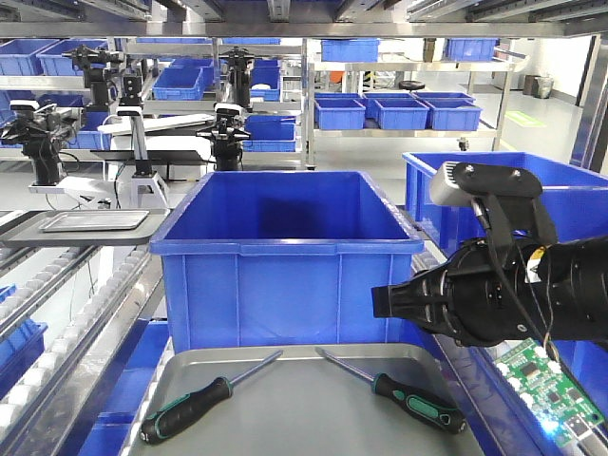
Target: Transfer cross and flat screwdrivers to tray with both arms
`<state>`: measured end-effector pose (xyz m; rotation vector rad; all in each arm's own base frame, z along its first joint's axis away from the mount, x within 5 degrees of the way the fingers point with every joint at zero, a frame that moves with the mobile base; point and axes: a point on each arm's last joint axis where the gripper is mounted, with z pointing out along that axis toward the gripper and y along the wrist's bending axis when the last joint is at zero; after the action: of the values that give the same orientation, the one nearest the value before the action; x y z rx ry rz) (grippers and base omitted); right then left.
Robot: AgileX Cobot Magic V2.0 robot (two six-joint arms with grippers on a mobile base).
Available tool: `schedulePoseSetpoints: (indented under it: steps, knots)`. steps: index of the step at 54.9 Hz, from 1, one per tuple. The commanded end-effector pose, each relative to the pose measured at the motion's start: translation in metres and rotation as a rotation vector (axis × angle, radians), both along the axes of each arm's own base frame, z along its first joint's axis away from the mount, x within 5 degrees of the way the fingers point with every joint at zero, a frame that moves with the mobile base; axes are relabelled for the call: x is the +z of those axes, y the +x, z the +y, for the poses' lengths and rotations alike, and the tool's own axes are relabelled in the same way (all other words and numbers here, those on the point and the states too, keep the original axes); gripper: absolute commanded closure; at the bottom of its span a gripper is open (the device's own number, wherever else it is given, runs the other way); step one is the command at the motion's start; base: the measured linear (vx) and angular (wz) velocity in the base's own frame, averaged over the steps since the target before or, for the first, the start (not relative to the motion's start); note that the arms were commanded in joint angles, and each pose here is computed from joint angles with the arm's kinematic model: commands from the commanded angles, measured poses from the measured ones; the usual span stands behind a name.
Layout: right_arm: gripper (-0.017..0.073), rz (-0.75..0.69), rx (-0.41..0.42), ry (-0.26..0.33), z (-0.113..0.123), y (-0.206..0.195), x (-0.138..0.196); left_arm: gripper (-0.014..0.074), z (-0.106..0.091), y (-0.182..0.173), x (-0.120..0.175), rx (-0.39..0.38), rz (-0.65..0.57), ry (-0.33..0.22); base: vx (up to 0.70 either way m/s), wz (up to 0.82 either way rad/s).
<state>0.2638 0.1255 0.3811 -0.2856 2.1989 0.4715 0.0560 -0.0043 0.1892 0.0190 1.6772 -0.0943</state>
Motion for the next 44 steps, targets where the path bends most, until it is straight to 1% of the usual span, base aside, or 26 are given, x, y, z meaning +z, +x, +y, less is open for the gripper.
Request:
schedulePoseSetpoints:
  steps: [1, 20, 26, 30, 32, 36, 40, 42, 44]
  knots:
    - [0.0333, -0.122, -0.013, 0.054, -0.003, -0.004, 0.025, 0.0594, 0.000, 0.000, 0.014, 0.002, -0.087, -0.015, 0.00, 0.00]
    - [0.0333, -0.122, -0.013, 0.050, -0.004, -0.004, 0.026, 0.0594, 0.000, 0.000, 0.014, 0.002, -0.087, -0.015, 0.00, 0.00]
    - [0.0338, -0.133, -0.021, 0.055, -0.009, -0.014, 0.022, 0.0594, 0.000, 0.000, 0.014, 0.002, -0.087, -0.015, 0.00, 0.00]
    - [0.0365, -0.190, -0.053, 0.052, -0.021, -0.025, 0.011, 0.0594, 0.000, 0.000, 0.014, 0.002, -0.087, -0.015, 0.00, 0.00]
    - [0.0388, -0.238, -0.075, 0.063, -0.029, -0.034, 0.008, 0.0594, 0.000, 0.000, 0.014, 0.002, -0.087, -0.015, 0.00, 0.00]
    - [0.0437, -0.308, -0.116, 0.062, -0.045, -0.055, -0.006, 0.0594, 0.000, 0.000, 0.014, 0.002, -0.087, -0.015, 0.00, 0.00]
    - [0.0487, -0.383, -0.178, 0.064, -0.065, -0.074, -0.022, 0.0594, 0.000, 0.000, 0.014, 0.002, -0.087, -0.015, 0.00, 0.00]
    - [0.0517, -0.442, -0.220, 0.069, -0.077, -0.087, -0.026, 0.0594, 0.000, 0.000, 0.014, 0.002, -0.087, -0.015, 0.00, 0.00]
    - [0.0547, -0.483, -0.264, 0.061, -0.088, -0.099, -0.035, 0.0594, 0.000, 0.000, 0.014, 0.002, -0.087, -0.015, 0.00, 0.00]
